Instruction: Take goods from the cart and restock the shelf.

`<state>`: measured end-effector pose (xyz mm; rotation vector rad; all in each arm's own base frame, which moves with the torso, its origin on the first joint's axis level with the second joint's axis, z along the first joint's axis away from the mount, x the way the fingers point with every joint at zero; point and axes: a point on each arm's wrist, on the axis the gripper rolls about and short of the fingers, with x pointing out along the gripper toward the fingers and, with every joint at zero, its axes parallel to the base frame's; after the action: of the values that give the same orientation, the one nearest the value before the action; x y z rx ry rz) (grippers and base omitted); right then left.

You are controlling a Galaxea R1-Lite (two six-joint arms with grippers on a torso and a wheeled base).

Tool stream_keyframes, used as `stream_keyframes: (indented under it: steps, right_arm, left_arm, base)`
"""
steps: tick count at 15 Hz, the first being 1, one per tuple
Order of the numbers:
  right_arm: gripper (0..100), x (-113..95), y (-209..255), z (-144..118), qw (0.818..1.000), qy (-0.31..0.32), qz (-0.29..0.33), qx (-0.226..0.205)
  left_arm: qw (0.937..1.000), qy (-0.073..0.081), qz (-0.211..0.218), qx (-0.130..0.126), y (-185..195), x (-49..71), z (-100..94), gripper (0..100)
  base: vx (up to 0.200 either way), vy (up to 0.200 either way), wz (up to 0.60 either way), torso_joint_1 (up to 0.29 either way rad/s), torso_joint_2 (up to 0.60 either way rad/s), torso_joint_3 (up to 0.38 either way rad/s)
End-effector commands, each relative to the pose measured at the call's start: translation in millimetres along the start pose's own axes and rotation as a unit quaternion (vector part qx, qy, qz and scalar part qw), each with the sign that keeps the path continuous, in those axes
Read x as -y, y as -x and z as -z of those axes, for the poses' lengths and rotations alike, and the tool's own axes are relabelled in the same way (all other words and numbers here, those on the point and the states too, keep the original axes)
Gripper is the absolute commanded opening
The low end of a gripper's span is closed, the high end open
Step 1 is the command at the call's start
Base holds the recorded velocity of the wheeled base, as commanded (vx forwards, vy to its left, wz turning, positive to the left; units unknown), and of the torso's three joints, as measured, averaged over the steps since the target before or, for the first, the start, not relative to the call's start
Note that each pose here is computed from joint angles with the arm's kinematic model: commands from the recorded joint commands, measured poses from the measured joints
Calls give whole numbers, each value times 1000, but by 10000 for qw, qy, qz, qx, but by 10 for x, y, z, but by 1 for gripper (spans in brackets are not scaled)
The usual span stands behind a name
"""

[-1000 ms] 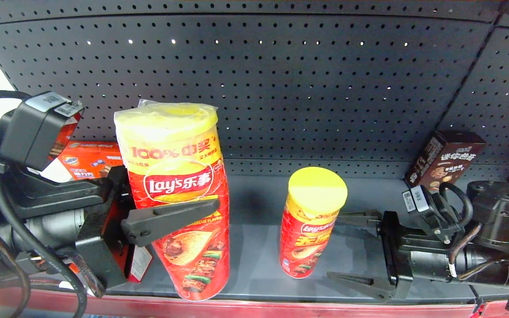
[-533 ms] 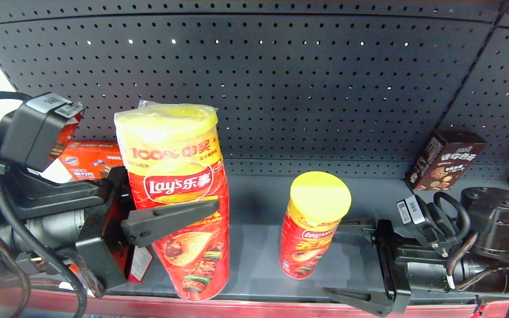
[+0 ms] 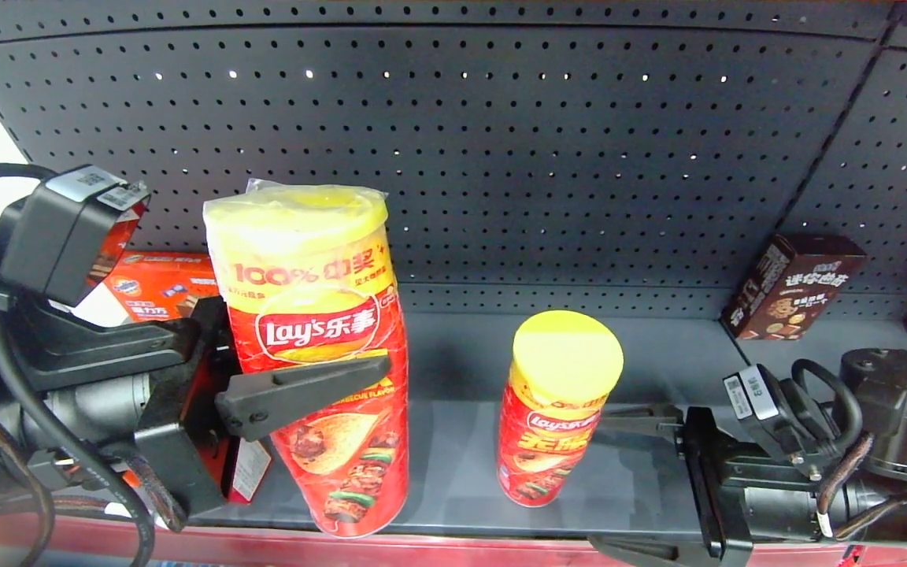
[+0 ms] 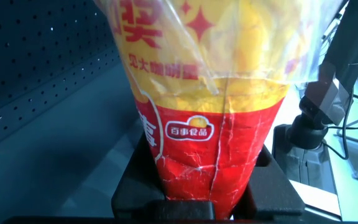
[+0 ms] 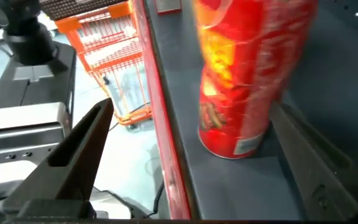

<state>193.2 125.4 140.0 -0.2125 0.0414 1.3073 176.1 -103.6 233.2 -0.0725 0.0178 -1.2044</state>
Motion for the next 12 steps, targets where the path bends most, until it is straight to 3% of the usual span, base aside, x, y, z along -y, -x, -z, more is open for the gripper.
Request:
stream_keyframes:
  steps: [1, 3, 6, 9, 12]
  right_arm:
    - [100, 15, 23, -23, 10000, 34, 59, 36]
    - [100, 93, 301, -215, 9969, 317, 643, 310]
    - [100, -64, 686, -670, 9843, 418, 1387, 1005]
    - [100, -173, 935, -951, 9635, 474, 2173, 1492]
    - [100, -431, 1412, -937, 9119, 131, 3959, 1078]
  left_arm:
    - [10000, 2, 2, 0, 0, 0, 0, 0]
    - [10000, 33, -1, -34, 7, 5, 27, 0]
    - [10000, 20, 7, -29, 23, 20, 29, 0]
    - [10000, -4, 10, 5, 45, 42, 14, 0]
    - [10000, -56, 15, 61, 74, 75, -15, 0]
  base:
    - [0, 0, 0, 0, 0, 0]
    - [0, 0, 0, 0, 0, 0]
    - [0, 0, 0, 0, 0, 0]
    - [0, 0, 0, 0, 0, 0]
    - [0, 0, 0, 0, 0, 0]
